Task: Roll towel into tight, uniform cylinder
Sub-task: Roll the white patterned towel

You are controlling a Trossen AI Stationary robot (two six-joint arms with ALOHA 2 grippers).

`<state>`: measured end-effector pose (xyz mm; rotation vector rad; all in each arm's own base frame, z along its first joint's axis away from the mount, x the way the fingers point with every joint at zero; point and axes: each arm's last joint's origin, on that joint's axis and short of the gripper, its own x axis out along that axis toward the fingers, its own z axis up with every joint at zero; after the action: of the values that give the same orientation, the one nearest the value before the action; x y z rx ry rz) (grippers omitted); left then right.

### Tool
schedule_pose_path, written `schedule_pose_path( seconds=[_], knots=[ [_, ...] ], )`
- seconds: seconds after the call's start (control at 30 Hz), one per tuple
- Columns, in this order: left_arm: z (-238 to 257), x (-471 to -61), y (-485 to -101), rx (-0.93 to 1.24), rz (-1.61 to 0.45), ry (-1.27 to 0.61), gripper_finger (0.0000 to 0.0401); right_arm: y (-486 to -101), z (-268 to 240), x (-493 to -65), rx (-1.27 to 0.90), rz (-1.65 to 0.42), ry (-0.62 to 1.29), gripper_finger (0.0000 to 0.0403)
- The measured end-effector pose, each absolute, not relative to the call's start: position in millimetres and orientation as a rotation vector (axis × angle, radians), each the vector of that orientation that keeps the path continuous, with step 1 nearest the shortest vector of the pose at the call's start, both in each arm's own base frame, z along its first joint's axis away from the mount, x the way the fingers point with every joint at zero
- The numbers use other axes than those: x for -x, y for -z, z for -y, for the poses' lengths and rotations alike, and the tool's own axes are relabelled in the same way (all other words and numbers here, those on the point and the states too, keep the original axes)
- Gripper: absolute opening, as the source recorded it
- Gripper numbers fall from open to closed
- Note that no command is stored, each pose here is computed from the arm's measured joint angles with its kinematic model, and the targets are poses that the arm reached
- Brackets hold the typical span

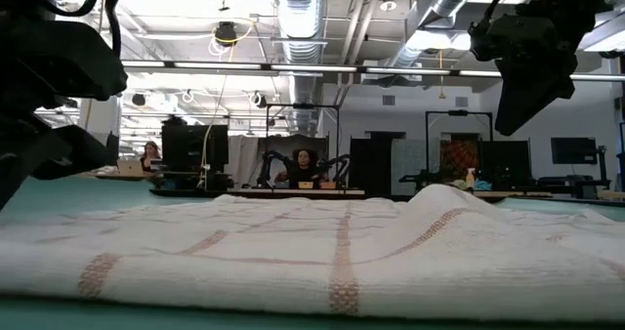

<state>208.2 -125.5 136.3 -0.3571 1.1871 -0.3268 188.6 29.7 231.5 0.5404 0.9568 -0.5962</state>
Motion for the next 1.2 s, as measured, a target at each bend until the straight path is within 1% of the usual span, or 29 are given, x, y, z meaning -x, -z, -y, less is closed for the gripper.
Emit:
schedule_pose_path(
  seconds=[0.1, 0.37, 0.43, 0.63, 0.77, 0.93, 1.03, 1.2],
  knots=[
    [125, -208, -136, 0.359, -1.191, 0.325, 0.012, -232, -29, -189, -0.533, -0.949, 0.605, 0.0102],
    [125, -207, -135, 0.357, -1.199, 0.321, 0.0022, -233, -30, -192, -0.523, -0.918, 0.592, 0.0102],
    [125, -207, -135, 0.358, -1.2, 0.322, 0.0006, -233, -30, -192, -0.519, -0.914, 0.585, 0.0102],
    [126, -207, -136, 0.407, -1.231, 0.344, 0.0002, -234, -30, -193, -0.516, -0.896, 0.59, 0.0102],
    [130, -210, -143, 0.437, -1.242, 0.362, 0.0001, -238, -28, -200, -0.515, -0.828, 0.561, 0.0102],
    [132, -214, -153, 0.405, -1.271, 0.361, 0.0, -242, -21, -218, -0.501, -0.716, 0.521, 0.0102],
    [133, -218, -162, 0.367, -1.272, 0.357, 0.0, -236, -13, -229, -0.49, -0.702, 0.542, 0.0102],
    [135, -225, -179, 0.312, -1.265, 0.33, 0.0, -215, 6, -250, -0.448, -0.731, 0.602, 0.0102]
  ],
)
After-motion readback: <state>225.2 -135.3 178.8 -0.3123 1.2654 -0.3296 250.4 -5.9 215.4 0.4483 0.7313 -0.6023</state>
